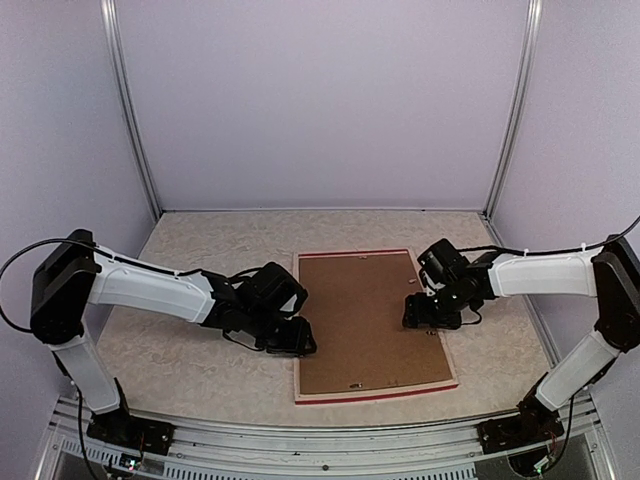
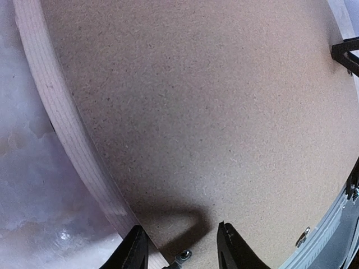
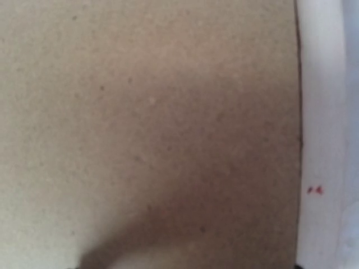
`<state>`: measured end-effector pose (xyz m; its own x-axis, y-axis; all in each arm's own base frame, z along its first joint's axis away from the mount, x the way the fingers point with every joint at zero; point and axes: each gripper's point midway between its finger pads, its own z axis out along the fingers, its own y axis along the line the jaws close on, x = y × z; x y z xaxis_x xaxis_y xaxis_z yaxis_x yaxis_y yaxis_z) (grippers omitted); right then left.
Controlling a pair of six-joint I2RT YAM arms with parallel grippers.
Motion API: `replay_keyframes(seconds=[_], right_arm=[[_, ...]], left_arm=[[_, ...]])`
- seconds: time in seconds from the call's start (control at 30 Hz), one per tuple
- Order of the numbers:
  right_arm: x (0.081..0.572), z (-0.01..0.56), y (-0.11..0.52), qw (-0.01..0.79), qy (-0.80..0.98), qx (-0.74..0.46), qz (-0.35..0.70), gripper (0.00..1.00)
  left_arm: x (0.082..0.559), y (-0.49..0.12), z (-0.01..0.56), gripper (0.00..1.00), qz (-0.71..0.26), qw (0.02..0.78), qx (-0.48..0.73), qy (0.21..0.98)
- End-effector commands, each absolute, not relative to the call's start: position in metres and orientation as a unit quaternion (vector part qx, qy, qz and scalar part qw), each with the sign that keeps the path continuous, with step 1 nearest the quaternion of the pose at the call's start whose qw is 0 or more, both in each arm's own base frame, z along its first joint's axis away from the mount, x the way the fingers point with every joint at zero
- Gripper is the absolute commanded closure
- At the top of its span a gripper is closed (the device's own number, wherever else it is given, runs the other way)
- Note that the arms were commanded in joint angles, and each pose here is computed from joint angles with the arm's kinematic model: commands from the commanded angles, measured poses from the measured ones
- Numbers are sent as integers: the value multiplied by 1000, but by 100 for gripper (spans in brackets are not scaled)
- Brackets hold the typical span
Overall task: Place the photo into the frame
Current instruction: Place the backboard on the frame body, then press the backboard against the frame body.
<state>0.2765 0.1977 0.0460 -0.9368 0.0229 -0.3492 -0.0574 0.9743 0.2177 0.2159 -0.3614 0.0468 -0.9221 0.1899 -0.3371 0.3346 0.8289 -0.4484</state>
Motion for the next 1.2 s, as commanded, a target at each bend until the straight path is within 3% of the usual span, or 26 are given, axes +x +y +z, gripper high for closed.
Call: replay_keyframes(seconds=[0.0, 0.53, 0.77, 0.97, 1.07, 1.17], right_arm=[[286, 58, 209, 193, 974, -30, 113, 22], [278, 73, 187, 200, 977, -25, 73, 14], [248, 66, 184, 182, 980, -35, 76, 14], [212, 51, 170, 152, 987, -9, 49, 12], [196, 50, 167, 143, 989, 3, 41, 11], [182, 53, 164, 138, 990, 12, 36, 1]], left_arm=[[230, -386, 66, 55, -286, 182, 155, 928], [238, -375, 85, 25, -267, 215, 143, 929], [238, -355, 89, 12, -237, 238, 143, 931], [203, -342, 86, 1, -219, 253, 178, 926], [176, -339, 82, 1, -211, 257, 209, 920], [150, -340, 74, 1, -200, 257, 242, 914]])
